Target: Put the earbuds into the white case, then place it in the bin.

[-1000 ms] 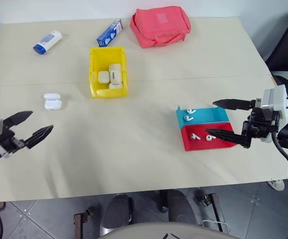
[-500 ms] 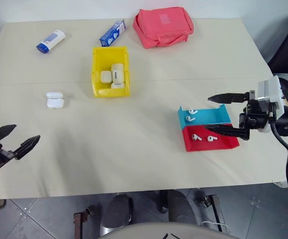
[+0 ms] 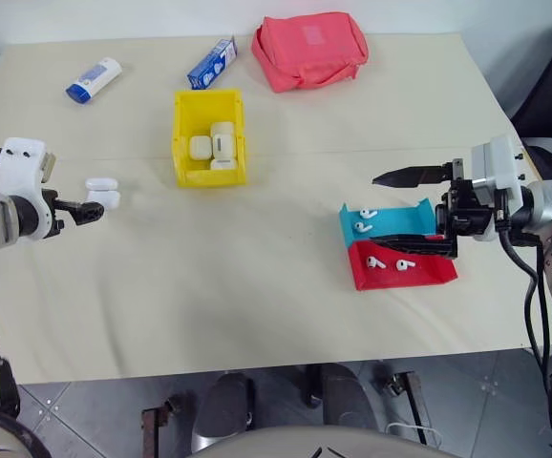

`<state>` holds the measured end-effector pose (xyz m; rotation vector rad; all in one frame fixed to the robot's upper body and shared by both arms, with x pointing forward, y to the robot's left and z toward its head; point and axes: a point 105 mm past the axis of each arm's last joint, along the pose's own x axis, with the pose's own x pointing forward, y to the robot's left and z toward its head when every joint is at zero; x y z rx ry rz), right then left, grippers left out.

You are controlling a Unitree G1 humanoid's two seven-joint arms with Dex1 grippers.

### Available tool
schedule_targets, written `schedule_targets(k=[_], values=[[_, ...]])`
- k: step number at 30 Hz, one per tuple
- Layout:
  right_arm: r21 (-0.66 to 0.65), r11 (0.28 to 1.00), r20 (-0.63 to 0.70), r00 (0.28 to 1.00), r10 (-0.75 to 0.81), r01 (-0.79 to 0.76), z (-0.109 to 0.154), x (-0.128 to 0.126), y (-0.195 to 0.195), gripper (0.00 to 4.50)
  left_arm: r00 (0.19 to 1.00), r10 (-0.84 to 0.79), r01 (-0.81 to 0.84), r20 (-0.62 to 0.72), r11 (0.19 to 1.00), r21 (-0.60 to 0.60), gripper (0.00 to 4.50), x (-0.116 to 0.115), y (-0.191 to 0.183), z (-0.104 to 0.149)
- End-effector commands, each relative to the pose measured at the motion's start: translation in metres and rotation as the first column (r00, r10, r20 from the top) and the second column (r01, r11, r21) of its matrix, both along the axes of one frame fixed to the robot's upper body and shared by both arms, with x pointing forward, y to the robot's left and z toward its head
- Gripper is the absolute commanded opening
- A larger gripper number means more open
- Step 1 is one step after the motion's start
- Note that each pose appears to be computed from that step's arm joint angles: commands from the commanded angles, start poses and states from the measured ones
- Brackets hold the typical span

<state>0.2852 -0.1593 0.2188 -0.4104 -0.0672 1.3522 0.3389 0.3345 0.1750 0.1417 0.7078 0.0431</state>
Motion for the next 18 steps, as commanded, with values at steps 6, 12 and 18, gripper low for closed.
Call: schedule_targets(k=[6,12,18], values=[[0.0,1.0,0.024,1.0,0.017,-0.017,-0.001,-0.008,0.004,4.5,0.991,0.082,-0.084,-0.105,0.996,-0.01,4.48,0.027,0.005,0.004],[0.0,1.0,0.022,1.0,0.01,-0.01,-0.003,-0.009,0.004,4.5,0.989,0.042,-0.05,-0.139,0.997,-0.055,4.48,0.037,-0.008,0.007],[0.001,1.0,0.015,1.0,0.001,-0.001,-0.006,-0.009,0.004,4.5,0.985,0.047,-0.055,-0.169,0.997,-0.044,4.48,0.042,-0.006,-0.001]])
